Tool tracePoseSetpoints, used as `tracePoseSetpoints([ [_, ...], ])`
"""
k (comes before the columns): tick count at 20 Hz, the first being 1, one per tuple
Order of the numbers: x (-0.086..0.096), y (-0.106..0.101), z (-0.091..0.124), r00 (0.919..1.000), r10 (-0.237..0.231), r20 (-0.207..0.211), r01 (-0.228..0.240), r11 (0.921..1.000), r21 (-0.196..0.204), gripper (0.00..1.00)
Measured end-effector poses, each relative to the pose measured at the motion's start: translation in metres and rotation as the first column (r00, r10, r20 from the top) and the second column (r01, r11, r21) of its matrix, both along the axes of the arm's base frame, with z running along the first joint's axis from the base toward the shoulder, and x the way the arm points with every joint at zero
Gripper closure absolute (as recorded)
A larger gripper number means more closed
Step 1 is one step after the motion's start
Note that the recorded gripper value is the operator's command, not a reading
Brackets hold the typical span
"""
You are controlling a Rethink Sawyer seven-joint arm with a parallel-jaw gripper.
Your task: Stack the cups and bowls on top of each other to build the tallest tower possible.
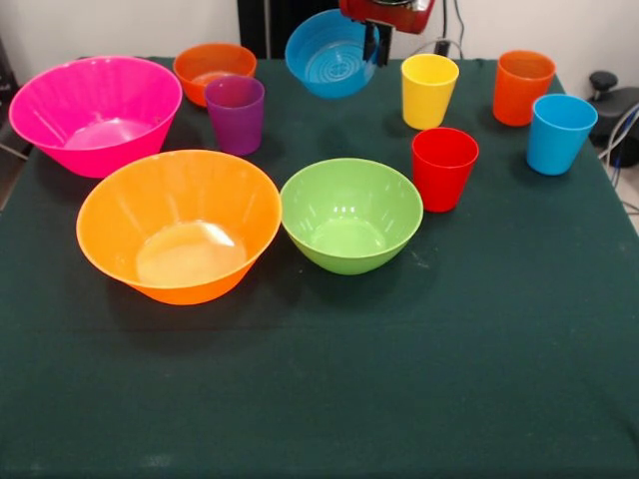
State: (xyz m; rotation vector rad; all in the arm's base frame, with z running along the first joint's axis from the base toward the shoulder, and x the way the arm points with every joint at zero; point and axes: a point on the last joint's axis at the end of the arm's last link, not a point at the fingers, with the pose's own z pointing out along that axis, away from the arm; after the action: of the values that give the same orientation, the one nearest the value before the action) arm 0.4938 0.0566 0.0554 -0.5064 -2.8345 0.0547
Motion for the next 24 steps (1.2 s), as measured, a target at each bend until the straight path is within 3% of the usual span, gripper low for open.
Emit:
tracePoseSetpoints([
  [24, -0.001, 0.001, -0.01, 0.9999, 0.0, -0.014, 0.0, 1.0, 0.005, 1.0],
])
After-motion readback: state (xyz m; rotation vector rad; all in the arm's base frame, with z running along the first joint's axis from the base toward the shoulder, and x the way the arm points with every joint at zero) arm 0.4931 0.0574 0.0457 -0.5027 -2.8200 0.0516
